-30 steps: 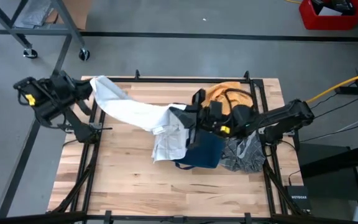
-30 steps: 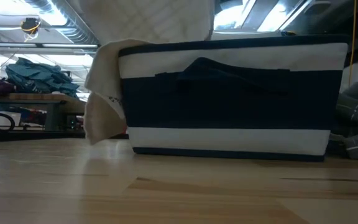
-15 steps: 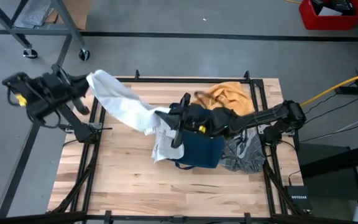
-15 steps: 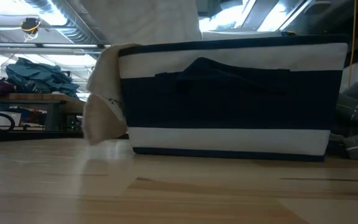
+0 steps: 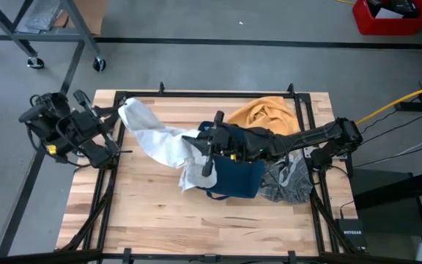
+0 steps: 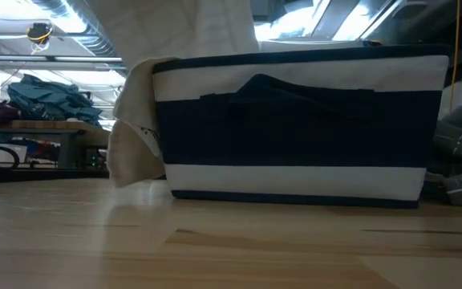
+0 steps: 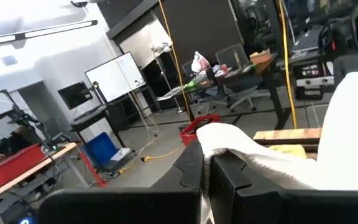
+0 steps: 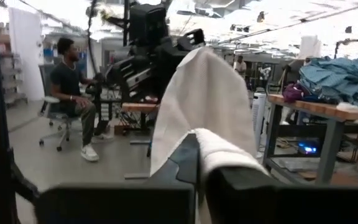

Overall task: Fold towel
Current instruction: Fold the white patterned towel

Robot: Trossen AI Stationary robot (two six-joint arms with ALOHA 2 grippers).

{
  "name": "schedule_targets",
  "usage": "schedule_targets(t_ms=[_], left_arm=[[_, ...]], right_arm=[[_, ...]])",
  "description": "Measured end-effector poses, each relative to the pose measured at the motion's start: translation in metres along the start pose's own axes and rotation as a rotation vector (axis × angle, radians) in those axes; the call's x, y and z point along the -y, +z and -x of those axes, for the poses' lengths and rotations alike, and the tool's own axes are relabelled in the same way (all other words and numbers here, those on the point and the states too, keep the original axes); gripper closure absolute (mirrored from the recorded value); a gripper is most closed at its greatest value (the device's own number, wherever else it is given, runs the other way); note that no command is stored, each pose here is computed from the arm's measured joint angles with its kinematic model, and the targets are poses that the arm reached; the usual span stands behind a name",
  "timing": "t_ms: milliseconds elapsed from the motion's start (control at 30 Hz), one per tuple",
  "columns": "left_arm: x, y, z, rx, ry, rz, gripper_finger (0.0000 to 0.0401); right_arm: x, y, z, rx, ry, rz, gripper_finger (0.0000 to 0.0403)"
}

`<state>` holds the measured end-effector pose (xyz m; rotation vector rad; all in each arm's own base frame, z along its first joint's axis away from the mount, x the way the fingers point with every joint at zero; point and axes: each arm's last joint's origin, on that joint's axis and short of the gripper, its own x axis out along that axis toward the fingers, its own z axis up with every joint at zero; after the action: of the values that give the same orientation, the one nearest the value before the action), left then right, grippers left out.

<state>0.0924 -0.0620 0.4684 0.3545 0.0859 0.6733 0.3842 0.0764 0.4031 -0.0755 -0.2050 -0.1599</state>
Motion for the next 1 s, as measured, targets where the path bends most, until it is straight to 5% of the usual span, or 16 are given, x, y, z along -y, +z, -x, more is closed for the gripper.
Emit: schedule_targets(t_ms=[467,833,1000], left_arm=[[-0.030,-0.005,-0.005,-0.023,0.080,0.077,0.0401],[-0.030,-0.006,-0.006,-0.026,0.090,0.077,0.0401],[-0.030,-0.006,-0.006,-0.026,0.090,0.077,0.0401]], right_arm=[[-0.002,-0.024,0.003,-0.231,0.056,0.261,0.0221],[-0.005,-0.061,0.023,-0.641,0.133,0.356,0.0210],[-0.015,-0.066,0.033,-0.720,0.169,0.388,0.0210]])
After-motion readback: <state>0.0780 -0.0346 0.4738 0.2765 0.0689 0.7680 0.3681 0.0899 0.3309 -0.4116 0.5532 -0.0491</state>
